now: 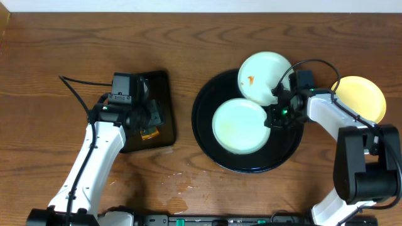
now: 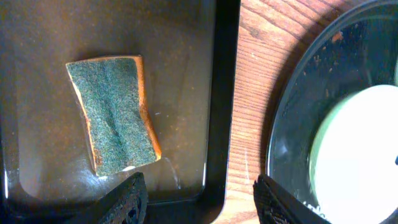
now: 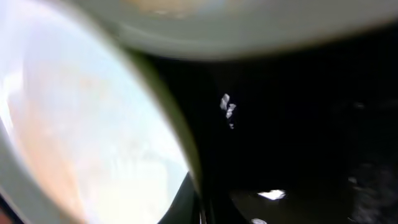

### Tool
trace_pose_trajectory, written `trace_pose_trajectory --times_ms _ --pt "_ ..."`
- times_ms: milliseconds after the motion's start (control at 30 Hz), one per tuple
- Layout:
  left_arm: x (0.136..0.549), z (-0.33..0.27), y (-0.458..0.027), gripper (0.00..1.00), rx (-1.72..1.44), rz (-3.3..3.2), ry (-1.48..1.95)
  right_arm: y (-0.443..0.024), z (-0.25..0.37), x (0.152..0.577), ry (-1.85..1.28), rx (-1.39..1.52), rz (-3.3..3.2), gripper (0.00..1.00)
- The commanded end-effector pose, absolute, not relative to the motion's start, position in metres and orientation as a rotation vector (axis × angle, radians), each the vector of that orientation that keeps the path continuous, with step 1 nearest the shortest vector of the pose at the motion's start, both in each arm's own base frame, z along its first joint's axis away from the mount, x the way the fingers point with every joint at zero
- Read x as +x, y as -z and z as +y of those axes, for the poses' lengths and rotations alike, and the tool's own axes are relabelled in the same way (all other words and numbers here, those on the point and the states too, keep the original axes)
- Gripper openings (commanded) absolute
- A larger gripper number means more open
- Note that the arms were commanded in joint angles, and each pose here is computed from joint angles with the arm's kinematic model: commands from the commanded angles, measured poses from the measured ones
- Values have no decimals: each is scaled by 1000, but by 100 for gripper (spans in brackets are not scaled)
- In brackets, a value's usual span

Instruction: Clean dirty plates on tray and stack at the side

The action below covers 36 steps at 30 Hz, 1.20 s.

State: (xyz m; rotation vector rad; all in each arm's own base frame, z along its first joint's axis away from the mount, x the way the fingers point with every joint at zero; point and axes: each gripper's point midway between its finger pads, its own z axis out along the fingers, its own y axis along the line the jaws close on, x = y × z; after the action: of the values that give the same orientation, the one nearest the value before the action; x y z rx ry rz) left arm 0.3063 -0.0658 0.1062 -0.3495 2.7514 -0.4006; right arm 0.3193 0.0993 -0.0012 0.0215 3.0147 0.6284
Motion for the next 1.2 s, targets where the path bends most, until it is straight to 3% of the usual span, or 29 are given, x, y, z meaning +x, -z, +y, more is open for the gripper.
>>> trace_pose_trajectory --times_ms 0,300,667,867,1000,1067,1167 --pt "309 -63 -110 57 -327 2738 379 20 95 306 -586 32 3083 1" --pt "309 -63 -110 57 -327 2738 379 -37 89 326 -454 -37 2903 1" --pt "309 -63 -110 57 -327 2738 379 -132 92 333 46 -213 2561 1" --pt "309 -62 -110 57 -327 2739 379 -149 116 324 259 -336 2439 1" --pt "307 -62 -110 57 -328 2744 378 -139 115 320 187 -239 2502 1" --pt "307 -62 -110 57 -329 2746 377 -125 110 320 98 -206 2580 8" --pt "307 -62 -110 57 -329 2745 378 -99 96 322 -64 -126 2713 32"
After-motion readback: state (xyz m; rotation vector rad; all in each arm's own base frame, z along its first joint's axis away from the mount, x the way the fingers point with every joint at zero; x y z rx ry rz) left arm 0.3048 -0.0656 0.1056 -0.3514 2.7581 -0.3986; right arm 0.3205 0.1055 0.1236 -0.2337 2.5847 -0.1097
